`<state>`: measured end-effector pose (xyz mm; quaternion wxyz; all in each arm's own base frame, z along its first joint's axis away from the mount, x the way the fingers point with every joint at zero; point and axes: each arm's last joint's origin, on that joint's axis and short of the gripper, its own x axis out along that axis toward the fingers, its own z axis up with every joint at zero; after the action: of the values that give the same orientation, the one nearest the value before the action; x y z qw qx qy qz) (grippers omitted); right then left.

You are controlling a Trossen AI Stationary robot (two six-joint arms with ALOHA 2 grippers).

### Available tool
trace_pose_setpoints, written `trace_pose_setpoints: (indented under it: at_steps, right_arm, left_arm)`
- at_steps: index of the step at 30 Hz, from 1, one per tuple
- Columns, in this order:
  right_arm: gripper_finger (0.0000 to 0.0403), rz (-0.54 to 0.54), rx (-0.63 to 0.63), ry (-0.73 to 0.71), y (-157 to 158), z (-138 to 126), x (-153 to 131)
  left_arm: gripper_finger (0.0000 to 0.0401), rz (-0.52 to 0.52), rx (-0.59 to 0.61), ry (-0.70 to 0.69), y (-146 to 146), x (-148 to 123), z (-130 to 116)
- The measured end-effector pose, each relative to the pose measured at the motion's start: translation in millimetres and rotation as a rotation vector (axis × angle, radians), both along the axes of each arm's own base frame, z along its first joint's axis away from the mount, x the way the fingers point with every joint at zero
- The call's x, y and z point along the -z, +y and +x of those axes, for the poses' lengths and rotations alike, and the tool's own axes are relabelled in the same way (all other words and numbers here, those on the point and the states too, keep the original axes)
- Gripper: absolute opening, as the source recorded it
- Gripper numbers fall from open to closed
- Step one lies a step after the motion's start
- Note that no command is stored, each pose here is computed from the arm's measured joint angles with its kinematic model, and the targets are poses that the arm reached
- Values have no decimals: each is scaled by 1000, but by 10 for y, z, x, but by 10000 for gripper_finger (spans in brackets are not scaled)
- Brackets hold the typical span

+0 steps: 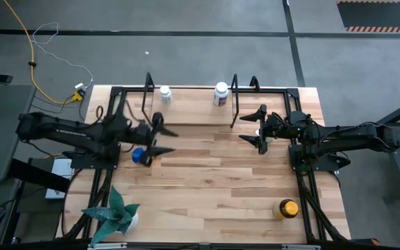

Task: Pick and place medicine bottles onto shelf by color
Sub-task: Put the yellow pill bottle on the shelf

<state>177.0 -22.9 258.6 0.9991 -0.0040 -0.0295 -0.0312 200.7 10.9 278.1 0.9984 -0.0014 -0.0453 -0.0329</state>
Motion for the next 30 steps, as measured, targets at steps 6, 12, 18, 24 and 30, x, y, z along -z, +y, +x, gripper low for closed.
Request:
trace_pose_setpoints:
  at_steps: [6,12,18,24,30]
  right_arm:
    - [337,2,0,0,0,0,0]
    - [337,1,0,-5,0,-1,-4]
    - [337,-1,-3,-35,2,-3,-34]
    - [337,48,-10,-42,3,-3,-38]
    - [337,148,32,33,-11,2,30]
  left_arm:
    - [236,36,-25,-40,-76,81,-122]
    - [236,32,-62,-47,-71,67,-137]
    - [236,32,-62,-44,-71,71,-135]
    - [236,39,-63,-32,-71,83,-132]
    - [236,50,-67,-28,-70,88,-131]
